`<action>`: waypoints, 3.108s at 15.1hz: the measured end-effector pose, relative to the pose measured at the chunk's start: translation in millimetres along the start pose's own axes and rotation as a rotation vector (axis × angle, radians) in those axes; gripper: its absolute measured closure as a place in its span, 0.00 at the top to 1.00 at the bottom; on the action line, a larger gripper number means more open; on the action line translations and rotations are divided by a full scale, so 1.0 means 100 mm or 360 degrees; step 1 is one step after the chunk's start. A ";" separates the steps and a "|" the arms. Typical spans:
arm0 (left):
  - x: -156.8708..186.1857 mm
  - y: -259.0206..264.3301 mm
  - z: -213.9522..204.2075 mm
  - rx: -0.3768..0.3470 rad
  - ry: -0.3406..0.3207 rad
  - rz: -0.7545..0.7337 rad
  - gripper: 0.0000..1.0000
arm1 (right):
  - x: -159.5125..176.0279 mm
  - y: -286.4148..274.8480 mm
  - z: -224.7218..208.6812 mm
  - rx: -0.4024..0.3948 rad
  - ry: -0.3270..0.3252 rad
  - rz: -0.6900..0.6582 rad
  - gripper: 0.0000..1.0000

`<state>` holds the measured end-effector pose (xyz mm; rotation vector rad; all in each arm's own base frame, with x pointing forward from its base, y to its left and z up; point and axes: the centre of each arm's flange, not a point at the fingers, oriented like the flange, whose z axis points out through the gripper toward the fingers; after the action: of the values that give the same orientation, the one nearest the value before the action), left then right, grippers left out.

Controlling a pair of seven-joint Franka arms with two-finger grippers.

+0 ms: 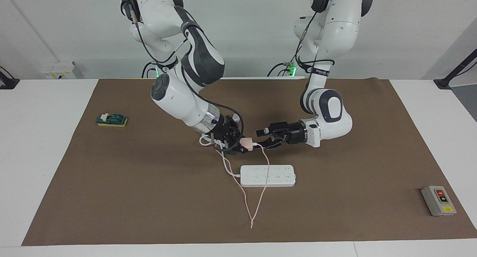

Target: Plug charger into power strip

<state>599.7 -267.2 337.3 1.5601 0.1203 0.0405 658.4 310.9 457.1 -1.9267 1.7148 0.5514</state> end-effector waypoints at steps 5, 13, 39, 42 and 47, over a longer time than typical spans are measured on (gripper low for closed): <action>-0.01 0.00 0.02 -0.0001 -0.0005 0.0000 1.00 | -0.06 0.02 0.03 -0.0006 -0.0001 -0.0013 0.48; -0.02 -0.02 0.01 0.0003 -0.0001 0.0042 0.49 | -0.05 0.02 0.03 -0.0005 0.0001 -0.0012 0.48; 0.34 0.26 -0.99 0.0443 0.0189 0.0055 0.32 | 0.41 0.01 -1.62 0.0033 0.0243 -0.0261 1.00; 0.37 0.64 -1.50 0.0718 0.0202 -0.0036 0.32 | 0.57 0.12 -1.98 -0.0043 0.0312 -0.0541 1.00; 0.28 1.15 -2.54 0.1278 0.0236 -0.0156 0.32 | 0.72 0.31 -2.30 -0.0307 0.0533 -0.1187 1.00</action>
<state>607.1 -10.1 448.9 2.3497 0.3626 0.0318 630.6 111.4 593.1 -2.6990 0.9878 0.1121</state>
